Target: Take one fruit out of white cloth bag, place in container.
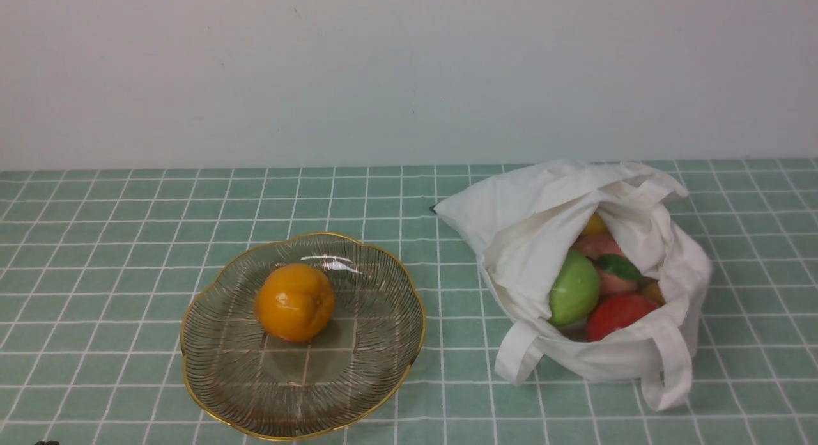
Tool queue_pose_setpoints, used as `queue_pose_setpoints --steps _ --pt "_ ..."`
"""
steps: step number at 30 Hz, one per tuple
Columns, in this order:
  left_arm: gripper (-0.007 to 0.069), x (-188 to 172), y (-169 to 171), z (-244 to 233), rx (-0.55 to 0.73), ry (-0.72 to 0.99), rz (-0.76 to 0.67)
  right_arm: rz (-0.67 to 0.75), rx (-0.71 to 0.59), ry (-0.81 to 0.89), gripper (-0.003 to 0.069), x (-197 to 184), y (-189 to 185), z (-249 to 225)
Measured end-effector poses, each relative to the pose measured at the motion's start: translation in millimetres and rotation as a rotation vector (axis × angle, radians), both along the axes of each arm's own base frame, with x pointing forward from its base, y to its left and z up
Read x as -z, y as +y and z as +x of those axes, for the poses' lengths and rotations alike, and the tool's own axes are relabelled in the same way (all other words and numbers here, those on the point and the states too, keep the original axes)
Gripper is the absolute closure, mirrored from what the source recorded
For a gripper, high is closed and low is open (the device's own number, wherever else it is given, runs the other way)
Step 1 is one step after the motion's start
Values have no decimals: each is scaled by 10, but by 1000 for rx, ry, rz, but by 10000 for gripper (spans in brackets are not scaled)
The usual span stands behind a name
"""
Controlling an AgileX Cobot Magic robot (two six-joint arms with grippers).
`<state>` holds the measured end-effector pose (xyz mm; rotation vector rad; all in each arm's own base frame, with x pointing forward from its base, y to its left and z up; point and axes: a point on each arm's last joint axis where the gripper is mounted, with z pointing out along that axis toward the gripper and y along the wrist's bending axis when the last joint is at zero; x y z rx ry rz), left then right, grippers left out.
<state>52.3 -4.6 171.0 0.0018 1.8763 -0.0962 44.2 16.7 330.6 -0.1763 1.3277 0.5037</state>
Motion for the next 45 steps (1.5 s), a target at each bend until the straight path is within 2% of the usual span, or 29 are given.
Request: queue_pose_setpoints --steps 10,14,17,20,23,25,42,45 --pt "633 0 0 0 2 0 5 -137 -68 -109 669 94 93 -3" --pt "633 0 0 0 0 0 0 -231 -28 -160 669 92 102 -7" --pt "633 0 0 0 2 0 5 -248 -20 -171 669 90 105 -9" --pt "633 0 0 0 2 0 5 -188 -48 -147 669 85 107 -13" --pt "633 0 0 0 0 0 0 -60 -78 -89 669 78 99 -10" --pt "633 0 0 0 2 0 5 -45 -78 -84 669 76 96 -9" --pt "633 0 0 0 2 0 5 -89 -42 -77 669 105 75 -1" --pt "633 0 0 0 2 0 5 -124 32 -24 669 287 37 3"
